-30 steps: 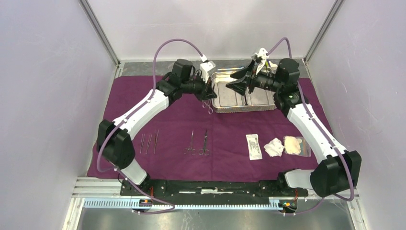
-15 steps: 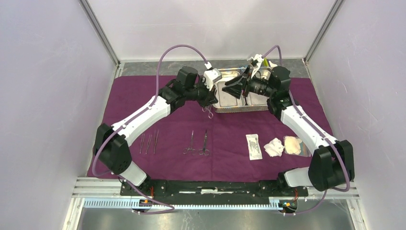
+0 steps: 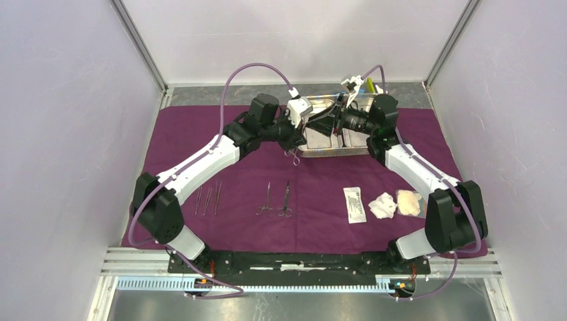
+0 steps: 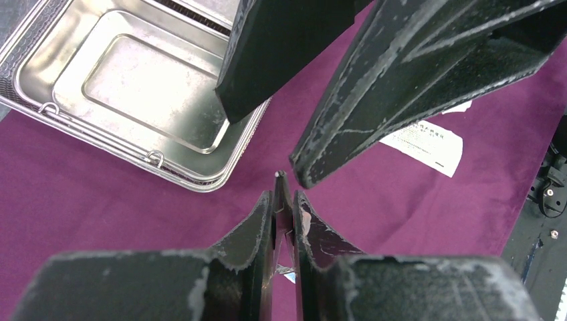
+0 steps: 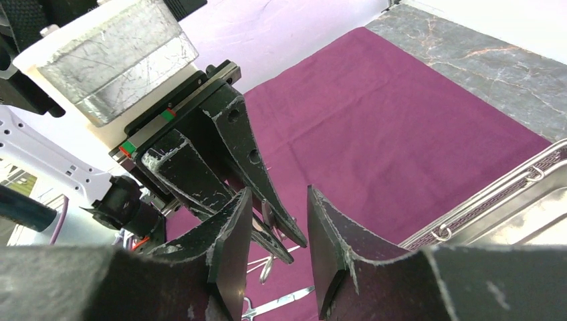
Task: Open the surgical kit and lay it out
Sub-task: Pick up the medical item from the container, then place the medical item in the surgical kit.
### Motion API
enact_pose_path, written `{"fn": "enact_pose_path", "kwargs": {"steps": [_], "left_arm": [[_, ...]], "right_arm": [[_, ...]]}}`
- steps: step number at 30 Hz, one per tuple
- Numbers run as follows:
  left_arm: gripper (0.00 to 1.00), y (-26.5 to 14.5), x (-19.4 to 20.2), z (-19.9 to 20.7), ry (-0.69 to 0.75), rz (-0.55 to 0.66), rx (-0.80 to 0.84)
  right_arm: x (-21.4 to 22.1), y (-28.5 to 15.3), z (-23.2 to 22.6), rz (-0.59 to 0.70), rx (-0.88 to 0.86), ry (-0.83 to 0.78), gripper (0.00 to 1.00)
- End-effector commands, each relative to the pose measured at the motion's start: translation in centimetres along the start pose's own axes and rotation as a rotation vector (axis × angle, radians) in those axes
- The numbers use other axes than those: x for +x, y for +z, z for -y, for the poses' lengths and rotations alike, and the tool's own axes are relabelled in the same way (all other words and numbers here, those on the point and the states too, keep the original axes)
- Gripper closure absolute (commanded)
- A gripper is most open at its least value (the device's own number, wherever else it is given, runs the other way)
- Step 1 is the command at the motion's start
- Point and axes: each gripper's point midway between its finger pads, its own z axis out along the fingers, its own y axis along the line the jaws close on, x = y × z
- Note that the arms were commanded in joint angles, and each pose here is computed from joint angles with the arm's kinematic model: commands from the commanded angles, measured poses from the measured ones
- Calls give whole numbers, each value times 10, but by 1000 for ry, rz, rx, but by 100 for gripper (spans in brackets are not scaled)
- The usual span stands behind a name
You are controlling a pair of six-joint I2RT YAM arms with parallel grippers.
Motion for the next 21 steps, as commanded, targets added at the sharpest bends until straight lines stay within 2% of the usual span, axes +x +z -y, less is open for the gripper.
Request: {"fn": "enact_pose_path", "kwargs": {"steps": [1,7,12,21], "left_arm": [[98,-3,-21,0,65,61,-14],[98,1,-15,0,62,48,-9],[98,3,-14,-2,57,42,-20],[98,8,-11,-10,64,18,-71]], "right_arm": [[-1,5,-9,10,-46,-12,59],[6,9,-8,-7,-56,-2,60],[18,13,-2,-36,-43,15,65],[24,19,-5,-52,-63,28,81]]}}
